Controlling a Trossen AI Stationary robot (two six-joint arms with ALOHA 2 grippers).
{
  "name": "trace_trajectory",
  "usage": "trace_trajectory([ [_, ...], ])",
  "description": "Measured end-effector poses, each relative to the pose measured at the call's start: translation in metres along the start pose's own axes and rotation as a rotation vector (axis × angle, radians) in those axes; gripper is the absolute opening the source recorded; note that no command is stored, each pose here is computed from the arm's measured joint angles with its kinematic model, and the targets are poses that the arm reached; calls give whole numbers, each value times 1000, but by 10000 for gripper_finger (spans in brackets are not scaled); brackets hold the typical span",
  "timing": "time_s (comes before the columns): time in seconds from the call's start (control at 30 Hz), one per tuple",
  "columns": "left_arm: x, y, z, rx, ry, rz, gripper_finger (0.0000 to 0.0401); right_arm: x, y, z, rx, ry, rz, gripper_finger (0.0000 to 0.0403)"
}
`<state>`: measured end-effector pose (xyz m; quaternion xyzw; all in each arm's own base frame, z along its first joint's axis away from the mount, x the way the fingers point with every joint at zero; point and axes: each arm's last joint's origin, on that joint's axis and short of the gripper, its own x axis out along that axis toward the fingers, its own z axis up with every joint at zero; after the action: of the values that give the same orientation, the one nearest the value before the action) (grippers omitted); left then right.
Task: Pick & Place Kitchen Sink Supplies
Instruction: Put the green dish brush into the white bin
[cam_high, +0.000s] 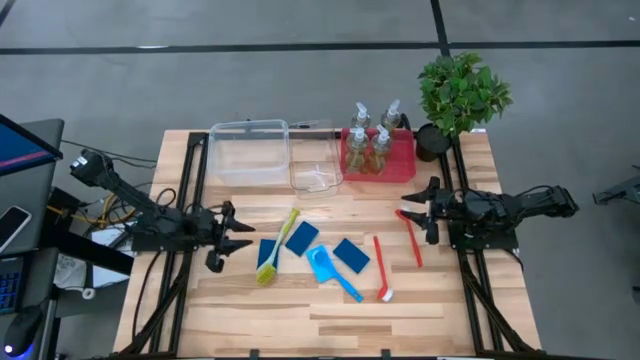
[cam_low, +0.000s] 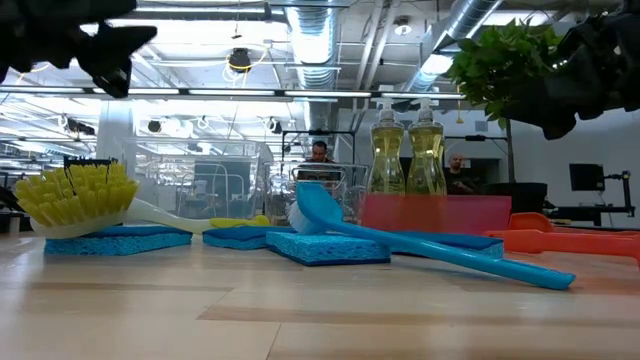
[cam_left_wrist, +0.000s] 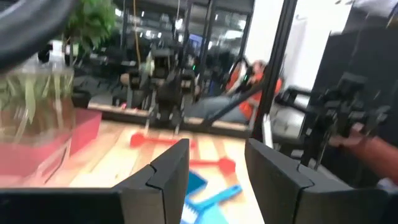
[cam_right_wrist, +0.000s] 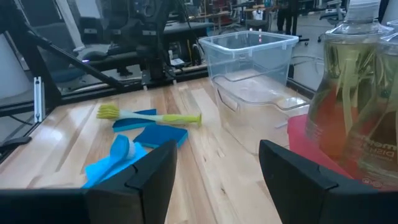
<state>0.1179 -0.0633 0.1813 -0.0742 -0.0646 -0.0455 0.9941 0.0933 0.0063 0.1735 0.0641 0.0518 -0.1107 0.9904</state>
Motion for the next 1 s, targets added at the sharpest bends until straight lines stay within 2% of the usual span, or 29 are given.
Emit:
trace_trajectory([
  [0.33,29,-15,-11,119,162,35,158,0,0,0,-7,2,2,221],
  [0.7,48,-19,-35,167,287,216,158,0,0,0,-9,3,3,221],
  [1.0,64,-22,-43,226,315,350,158,0,0,0,-9,3,3,221],
])
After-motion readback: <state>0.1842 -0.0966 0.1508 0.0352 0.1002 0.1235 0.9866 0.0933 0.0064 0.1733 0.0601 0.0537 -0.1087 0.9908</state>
